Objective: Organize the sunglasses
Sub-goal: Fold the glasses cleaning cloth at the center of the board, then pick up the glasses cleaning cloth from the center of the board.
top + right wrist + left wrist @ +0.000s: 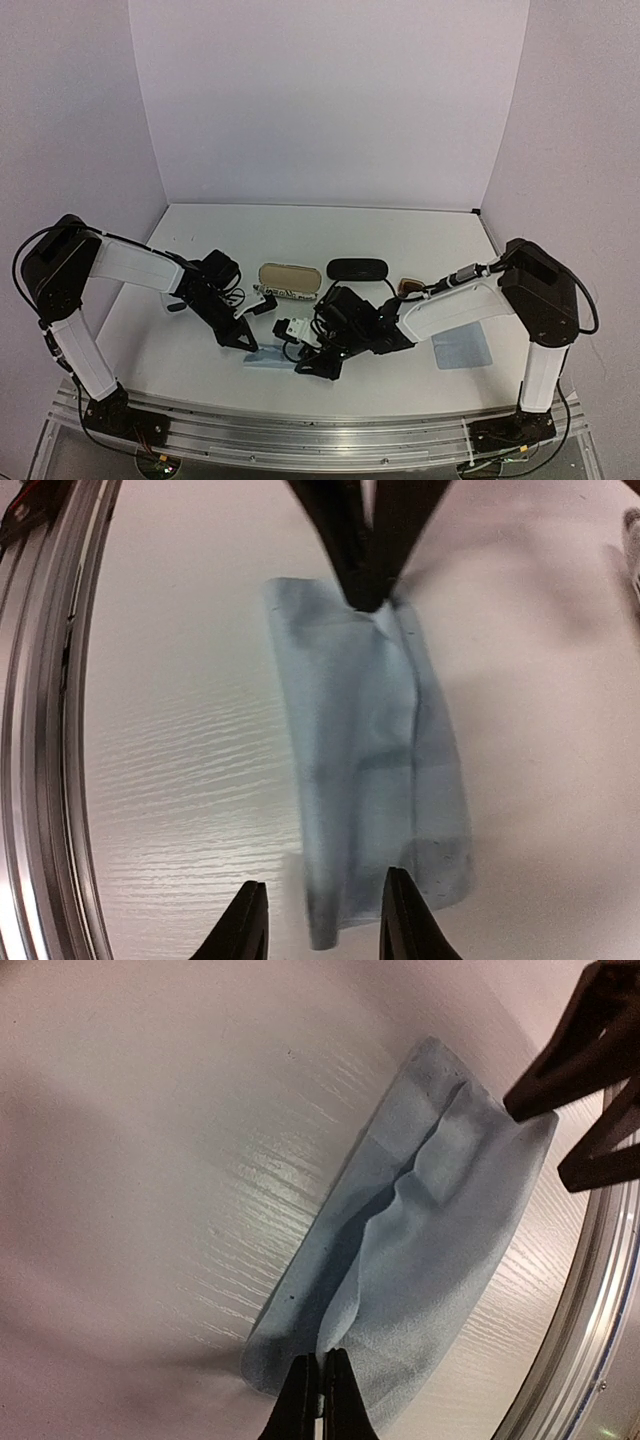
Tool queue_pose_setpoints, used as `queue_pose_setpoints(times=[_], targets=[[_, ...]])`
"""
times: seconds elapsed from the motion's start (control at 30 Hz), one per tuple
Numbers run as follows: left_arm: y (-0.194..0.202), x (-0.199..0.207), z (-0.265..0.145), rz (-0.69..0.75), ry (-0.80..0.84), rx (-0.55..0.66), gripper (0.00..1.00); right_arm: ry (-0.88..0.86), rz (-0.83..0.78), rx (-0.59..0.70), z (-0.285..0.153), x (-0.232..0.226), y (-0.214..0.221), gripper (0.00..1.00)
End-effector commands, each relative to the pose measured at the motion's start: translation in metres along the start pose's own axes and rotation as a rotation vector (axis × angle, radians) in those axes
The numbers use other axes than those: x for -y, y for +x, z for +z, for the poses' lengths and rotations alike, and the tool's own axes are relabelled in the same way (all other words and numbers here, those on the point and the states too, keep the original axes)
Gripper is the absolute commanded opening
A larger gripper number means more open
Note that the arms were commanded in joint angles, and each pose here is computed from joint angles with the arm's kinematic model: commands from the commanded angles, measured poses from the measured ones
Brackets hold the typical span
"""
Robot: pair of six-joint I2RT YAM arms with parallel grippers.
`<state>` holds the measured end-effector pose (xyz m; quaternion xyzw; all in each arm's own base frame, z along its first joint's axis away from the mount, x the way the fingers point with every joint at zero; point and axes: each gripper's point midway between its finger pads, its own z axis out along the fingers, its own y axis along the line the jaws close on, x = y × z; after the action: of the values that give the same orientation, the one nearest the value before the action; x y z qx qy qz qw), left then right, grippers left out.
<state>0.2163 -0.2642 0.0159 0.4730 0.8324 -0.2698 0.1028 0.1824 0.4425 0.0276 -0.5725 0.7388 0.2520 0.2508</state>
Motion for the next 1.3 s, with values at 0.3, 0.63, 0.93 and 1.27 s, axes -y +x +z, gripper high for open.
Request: queue_pose_setpoints(times=[0.3,0.63,0.93,1.27], targets=[[-0.008,-0.006,-0.001,0.015,-0.019,0.008,0.0,0.086,-0.189,-0.038,0.01,-0.006,0.006,0.3],[-0.007,-0.007,-0.002,0.021,-0.024,0.002,0.0,0.096,-0.199,-0.068,0.02,-0.003,0.015,0.12],[-0.006,-0.014,-0.005,0.036,-0.041,-0.004,0.0,0.081,-0.164,-0.042,0.013,-0.006,0.007,0.0],[-0.023,-0.009,-0.034,0.178,-0.014,0.076,0.44,-0.053,0.069,0.036,-0.001,-0.002,-0.014,0.0]])
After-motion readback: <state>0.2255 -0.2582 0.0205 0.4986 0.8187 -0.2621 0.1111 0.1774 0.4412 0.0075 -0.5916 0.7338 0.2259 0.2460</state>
